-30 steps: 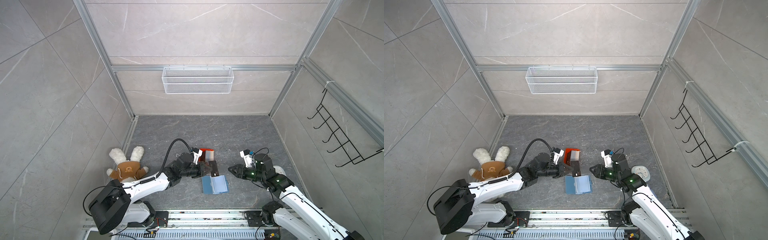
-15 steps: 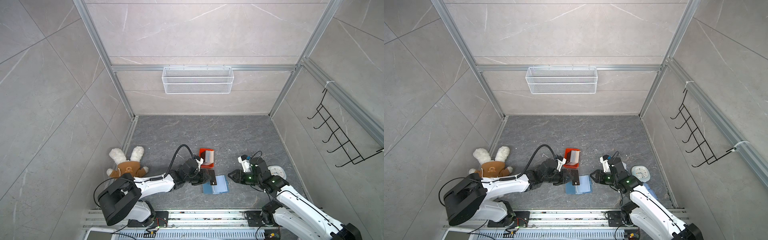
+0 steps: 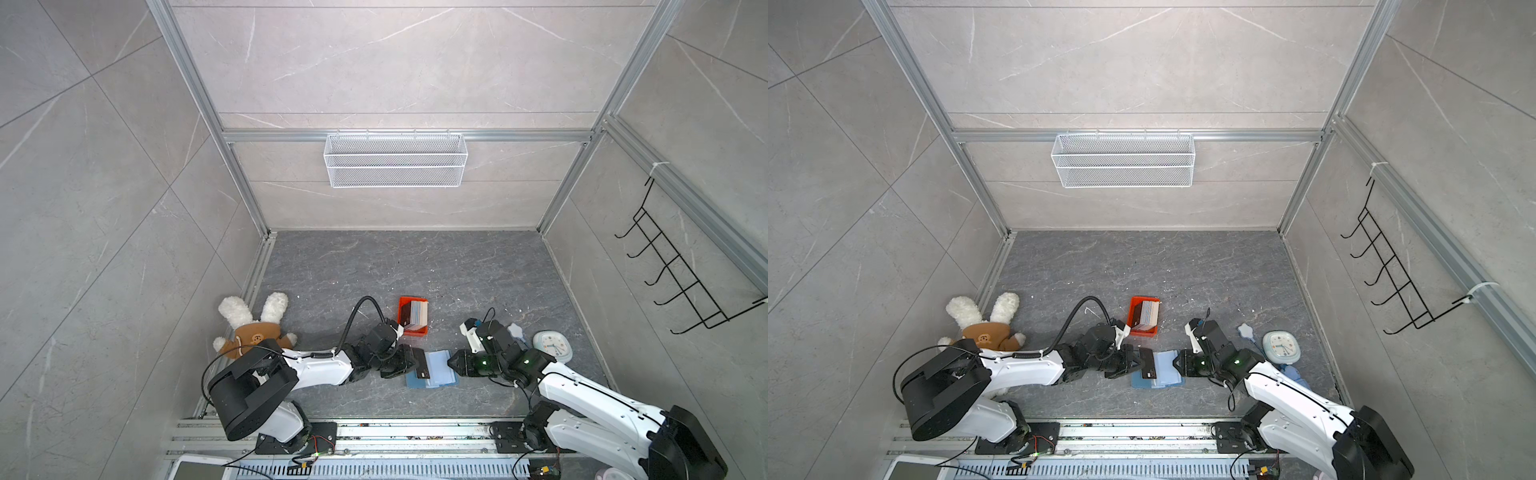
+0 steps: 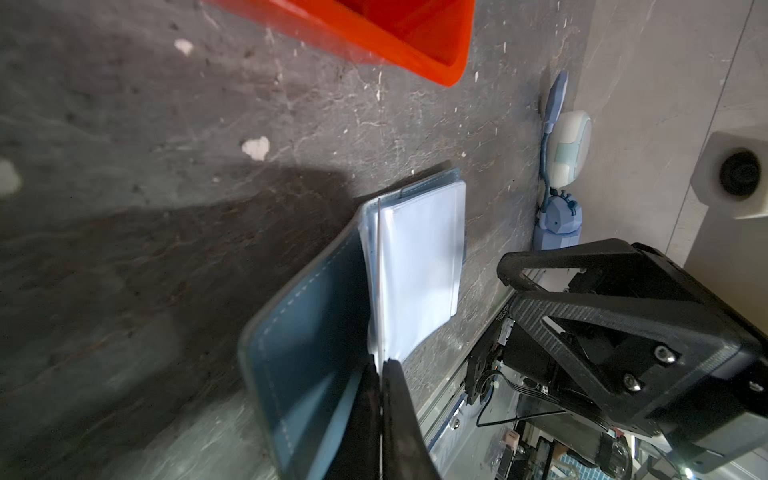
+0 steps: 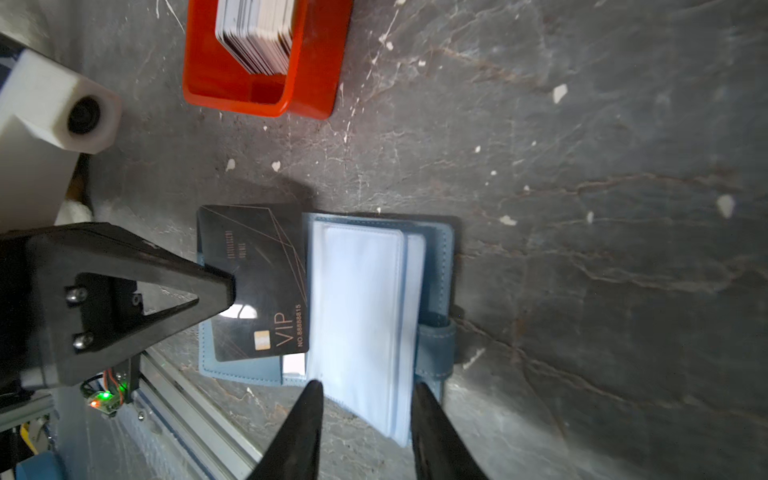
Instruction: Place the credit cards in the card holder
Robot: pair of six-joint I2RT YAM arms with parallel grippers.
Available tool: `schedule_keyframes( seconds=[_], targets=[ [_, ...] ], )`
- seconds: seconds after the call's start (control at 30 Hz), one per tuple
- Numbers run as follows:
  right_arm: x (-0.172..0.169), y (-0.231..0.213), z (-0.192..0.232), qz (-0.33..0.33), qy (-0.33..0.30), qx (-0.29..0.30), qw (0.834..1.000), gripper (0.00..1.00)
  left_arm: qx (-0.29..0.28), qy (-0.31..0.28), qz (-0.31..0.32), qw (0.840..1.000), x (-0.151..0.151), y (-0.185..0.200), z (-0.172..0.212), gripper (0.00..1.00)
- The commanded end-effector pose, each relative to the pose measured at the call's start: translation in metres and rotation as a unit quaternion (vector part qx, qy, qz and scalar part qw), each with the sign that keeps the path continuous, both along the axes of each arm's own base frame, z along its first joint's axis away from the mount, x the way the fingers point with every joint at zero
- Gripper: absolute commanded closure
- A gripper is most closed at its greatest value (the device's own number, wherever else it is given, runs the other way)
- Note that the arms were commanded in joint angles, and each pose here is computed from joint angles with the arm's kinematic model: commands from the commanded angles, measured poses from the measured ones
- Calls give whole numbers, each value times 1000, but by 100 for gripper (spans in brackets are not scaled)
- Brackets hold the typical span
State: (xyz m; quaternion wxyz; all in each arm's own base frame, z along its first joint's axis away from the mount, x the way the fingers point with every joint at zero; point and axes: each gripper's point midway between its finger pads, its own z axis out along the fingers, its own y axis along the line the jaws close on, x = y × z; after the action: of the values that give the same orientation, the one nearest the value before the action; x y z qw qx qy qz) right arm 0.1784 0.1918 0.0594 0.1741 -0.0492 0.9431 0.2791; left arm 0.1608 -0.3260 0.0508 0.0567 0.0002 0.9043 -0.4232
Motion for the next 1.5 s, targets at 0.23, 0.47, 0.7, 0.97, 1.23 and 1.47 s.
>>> schedule_keyframes(
  seconds=[0.23, 0.47, 0.7, 0.97, 1.23, 1.47],
  targets=[
    [9, -4, -7, -28, -14, -30, 999, 63, -40, 0, -10, 999, -1, -15, 13, 100],
    [7, -6, -16, -32, -4, -39, 999, 63, -59, 2, -12, 998, -2, -19, 23, 100],
    [3, -6, -26, -28, 9, -44, 999, 63, -68, 8, -3, 998, -2, -18, 22, 100],
    [-3, -12, -37, -33, 21, -58, 998, 64, -67, 14, -3, 998, -5, -20, 14, 100],
    [-6, -13, -40, -37, 24, -60, 997, 65, -56, 27, -1, 998, -6, -18, 1, 100],
    [-5, -13, -41, -37, 23, -65, 997, 65, -46, 29, 4, 999, -7, -14, -2, 100]
  ],
)
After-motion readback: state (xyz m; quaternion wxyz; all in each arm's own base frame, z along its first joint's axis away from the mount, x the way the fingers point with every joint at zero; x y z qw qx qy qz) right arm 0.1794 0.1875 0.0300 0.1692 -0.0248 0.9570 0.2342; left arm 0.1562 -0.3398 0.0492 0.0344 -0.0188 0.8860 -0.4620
